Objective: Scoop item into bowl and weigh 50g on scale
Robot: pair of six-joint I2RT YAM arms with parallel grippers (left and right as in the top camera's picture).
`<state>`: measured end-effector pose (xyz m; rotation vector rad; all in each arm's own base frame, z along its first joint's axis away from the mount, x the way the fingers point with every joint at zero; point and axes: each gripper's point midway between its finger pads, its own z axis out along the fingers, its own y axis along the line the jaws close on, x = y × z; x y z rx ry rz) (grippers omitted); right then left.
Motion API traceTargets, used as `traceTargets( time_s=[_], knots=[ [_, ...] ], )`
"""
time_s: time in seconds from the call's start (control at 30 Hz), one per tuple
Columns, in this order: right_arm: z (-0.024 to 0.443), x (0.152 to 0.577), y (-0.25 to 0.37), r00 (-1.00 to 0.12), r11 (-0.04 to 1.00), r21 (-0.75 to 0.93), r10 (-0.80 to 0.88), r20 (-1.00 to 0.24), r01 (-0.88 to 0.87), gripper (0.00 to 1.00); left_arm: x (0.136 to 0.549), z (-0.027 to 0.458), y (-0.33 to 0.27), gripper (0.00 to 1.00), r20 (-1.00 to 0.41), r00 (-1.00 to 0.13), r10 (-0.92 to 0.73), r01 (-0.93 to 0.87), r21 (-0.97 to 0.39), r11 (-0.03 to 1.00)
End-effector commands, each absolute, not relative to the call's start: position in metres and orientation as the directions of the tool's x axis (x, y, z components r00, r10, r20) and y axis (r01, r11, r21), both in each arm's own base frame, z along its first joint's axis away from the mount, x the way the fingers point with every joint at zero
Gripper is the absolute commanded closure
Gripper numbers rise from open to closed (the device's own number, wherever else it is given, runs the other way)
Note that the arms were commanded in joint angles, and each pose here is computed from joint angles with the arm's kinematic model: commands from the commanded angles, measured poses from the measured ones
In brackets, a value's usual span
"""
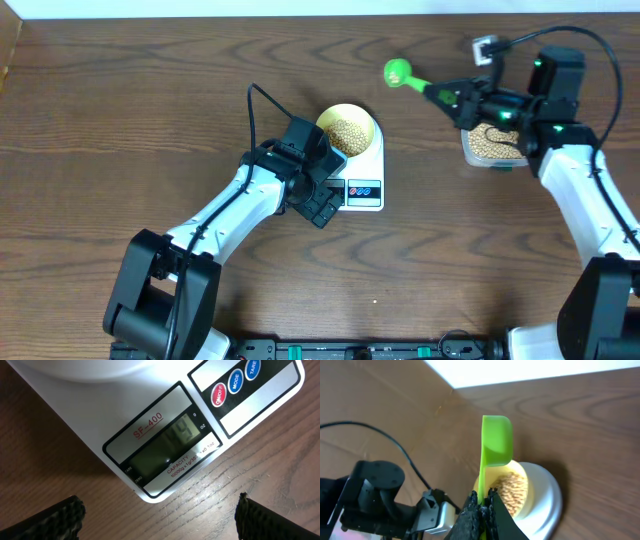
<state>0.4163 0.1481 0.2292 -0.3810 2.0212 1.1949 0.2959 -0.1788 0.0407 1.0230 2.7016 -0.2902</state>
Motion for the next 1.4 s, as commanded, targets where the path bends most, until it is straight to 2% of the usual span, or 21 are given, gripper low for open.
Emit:
traceTargets(
  time_s=[0.0, 0.37, 0.7, 1.07, 1.37],
  knots=[
    [0.23, 0.419, 0.163, -0.67, 0.533, 0.605, 0.092, -0.737, -0.592, 0.99, 0.298, 0.047, -0.177, 0.02, -0.302, -0.729, 0.615, 0.663, -0.086, 0.744],
    [0.23, 0.406, 0.195, -0.45, 0.479, 0.349, -0.111, -0.886, -0.806, 0.99, 0.298, 0.047, -0.177, 0.02, -0.302, -0.729, 0.615, 0.663, -0.086, 0.744],
    [0.233, 0.405, 0.201, -0.279, 0.44, 0.17, -0.196, -0.94, -0.882, 0.99, 0.298, 0.047, -0.177, 0.02, -0.302, -0.729, 0.615, 0.663, -0.086, 0.744],
    [0.22, 0.411, 0.211, -0.219, 0.49, 0.05, -0.294, -0.93, -0.87, 0.99, 0.298, 0.047, -0.177, 0.02, -0.302, -0.728, 0.615, 0.663, -0.086, 0.743],
    [0.219, 0.412, 0.212, -0.217, 0.498, 0.041, -0.301, -0.928, -0.866, 0.99, 0.298, 0.047, -0.177, 0.02, -0.302, -0.729, 0.615, 0.663, -0.086, 0.744]
  ],
)
